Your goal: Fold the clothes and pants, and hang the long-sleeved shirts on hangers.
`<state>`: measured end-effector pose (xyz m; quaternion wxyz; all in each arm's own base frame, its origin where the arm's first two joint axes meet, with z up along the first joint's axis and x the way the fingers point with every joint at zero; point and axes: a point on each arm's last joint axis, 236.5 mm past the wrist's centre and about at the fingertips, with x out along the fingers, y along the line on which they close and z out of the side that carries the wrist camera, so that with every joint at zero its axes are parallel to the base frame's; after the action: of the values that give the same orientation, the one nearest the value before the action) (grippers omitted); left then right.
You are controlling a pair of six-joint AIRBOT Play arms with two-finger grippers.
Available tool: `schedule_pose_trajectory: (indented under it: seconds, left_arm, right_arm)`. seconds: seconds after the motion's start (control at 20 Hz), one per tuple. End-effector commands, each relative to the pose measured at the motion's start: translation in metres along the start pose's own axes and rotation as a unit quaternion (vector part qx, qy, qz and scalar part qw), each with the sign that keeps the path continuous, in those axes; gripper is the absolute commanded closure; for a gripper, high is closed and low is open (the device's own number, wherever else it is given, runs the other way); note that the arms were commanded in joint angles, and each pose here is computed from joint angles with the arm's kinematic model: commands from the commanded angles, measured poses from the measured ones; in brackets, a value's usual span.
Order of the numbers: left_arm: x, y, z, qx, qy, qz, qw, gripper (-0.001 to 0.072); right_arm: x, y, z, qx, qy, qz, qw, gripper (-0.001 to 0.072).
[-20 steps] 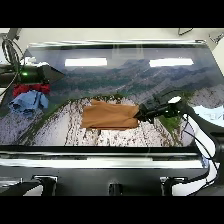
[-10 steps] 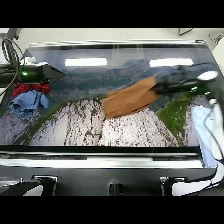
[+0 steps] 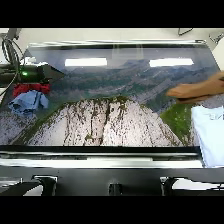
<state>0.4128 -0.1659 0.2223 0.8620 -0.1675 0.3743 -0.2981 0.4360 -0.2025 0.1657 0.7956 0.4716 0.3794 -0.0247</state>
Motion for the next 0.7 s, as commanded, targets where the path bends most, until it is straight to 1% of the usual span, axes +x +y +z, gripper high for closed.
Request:
schedule_pose_trajectory:
  seconds: [0.0, 0.15, 0.3, 0.4, 0.45, 0.5, 0.65]
  left_arm:
    - [0.000, 0.000, 0.000, 0.000, 0.000, 0.000, 1.000, 0.0683]
    - [0.000, 0.000, 0.000, 0.000, 0.000, 0.000, 1.000, 0.0683]
    - [0.000, 0.000, 0.000, 0.000, 0.000, 0.000, 1.000, 0.0683]
    - [0.000, 0.000, 0.000, 0.000, 0.000, 0.000, 1.000, 0.0683]
    - [0.000, 0.000, 0.000, 0.000, 0.000, 0.000, 1.000, 0.0683]
    - [0.000, 0.000, 0.000, 0.000, 0.000, 0.000, 1.000, 0.0683]
    - [0.000, 0.000, 0.000, 0.000, 0.000, 0.000, 1.000, 0.0683]
  right_arm:
    - [-0.060, -0.037, 0.029, 0.069, -0.074, -0.025, 0.995, 0.0674]
    - [-0.097, -0.054, 0.033, 0.105, -0.110, -0.046, 0.987, 0.0675]
    - [-0.121, -0.071, 0.016, 0.130, -0.101, -0.079, 0.983, 0.0674]
    - [-0.132, -0.089, -0.002, 0.142, -0.077, -0.117, 0.980, 0.0674]
    - [-0.136, -0.104, -0.013, 0.150, -0.062, -0.149, 0.975, 0.0674]
    - [-0.141, -0.125, -0.027, 0.162, -0.041, -0.196, 0.966, 0.0674]
    - [-0.157, -0.191, -0.081, 0.218, 0.036, -0.329, 0.918, 0.0674]
